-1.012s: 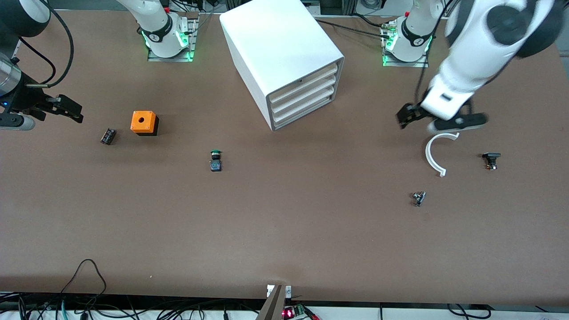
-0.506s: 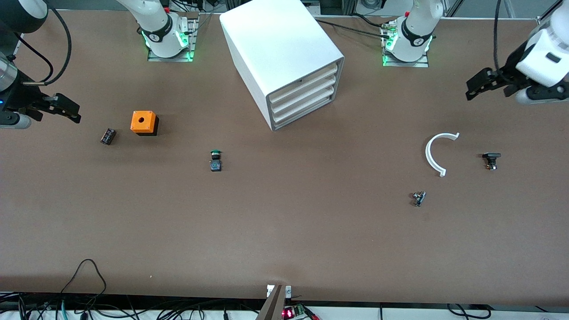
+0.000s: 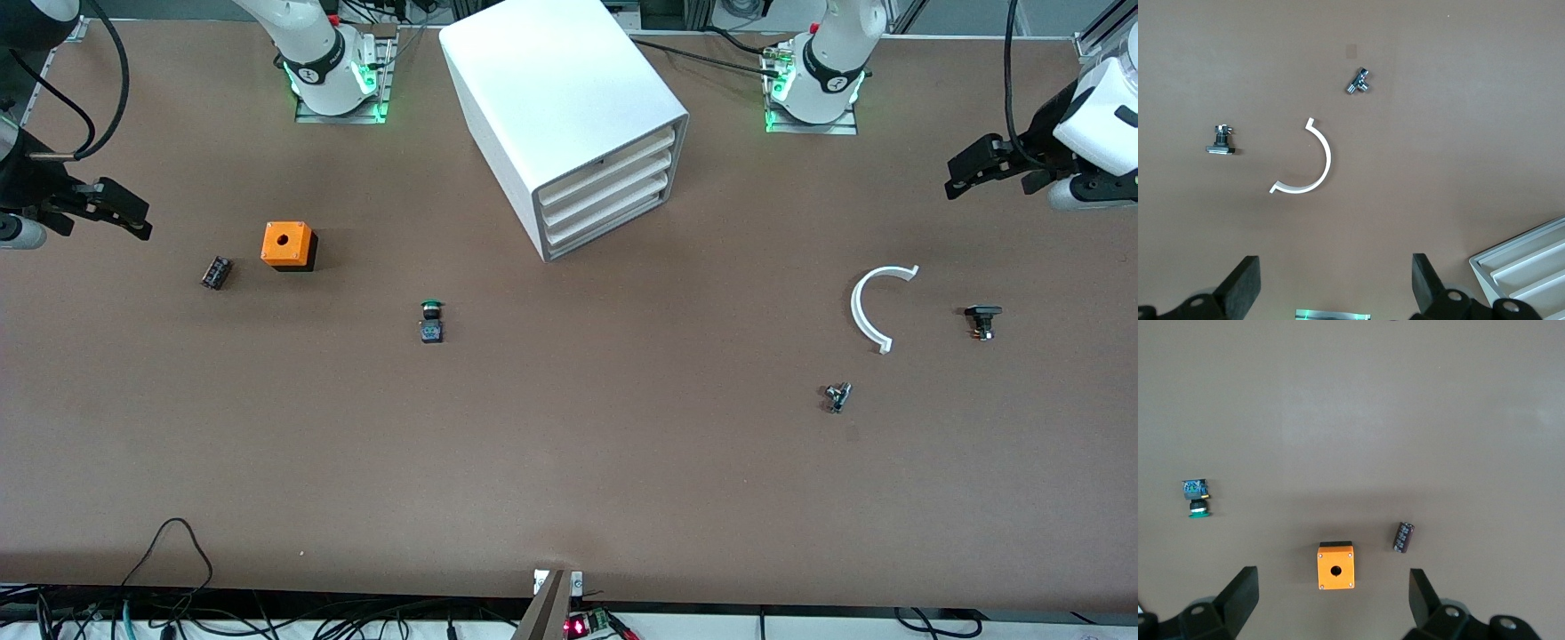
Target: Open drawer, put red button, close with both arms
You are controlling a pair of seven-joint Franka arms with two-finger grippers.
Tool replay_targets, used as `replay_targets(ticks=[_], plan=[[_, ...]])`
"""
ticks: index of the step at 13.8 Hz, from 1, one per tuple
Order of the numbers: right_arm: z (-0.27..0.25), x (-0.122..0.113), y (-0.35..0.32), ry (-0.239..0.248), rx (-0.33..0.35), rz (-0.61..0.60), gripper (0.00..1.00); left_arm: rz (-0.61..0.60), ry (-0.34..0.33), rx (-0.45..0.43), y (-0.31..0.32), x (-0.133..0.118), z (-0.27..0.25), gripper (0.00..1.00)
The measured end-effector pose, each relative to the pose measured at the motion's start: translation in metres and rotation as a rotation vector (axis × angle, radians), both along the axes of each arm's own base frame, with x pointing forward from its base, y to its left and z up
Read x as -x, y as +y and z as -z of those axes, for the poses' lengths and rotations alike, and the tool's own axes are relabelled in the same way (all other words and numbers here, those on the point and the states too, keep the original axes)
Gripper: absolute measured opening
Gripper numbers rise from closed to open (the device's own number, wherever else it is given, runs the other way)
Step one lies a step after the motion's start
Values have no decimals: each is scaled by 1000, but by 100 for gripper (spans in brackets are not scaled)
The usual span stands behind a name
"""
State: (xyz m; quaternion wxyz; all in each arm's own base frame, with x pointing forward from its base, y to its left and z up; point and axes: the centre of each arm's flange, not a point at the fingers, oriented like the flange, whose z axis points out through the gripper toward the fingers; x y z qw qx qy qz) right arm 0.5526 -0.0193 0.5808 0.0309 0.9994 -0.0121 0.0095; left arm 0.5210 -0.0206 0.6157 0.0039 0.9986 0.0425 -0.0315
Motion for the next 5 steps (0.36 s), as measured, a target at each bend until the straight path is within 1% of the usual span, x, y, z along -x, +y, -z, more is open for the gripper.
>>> replay_targets(ticks=[5], plan=[[0, 0, 0, 6, 1, -50, 100, 8, -12, 3, -4, -5, -6, 100]])
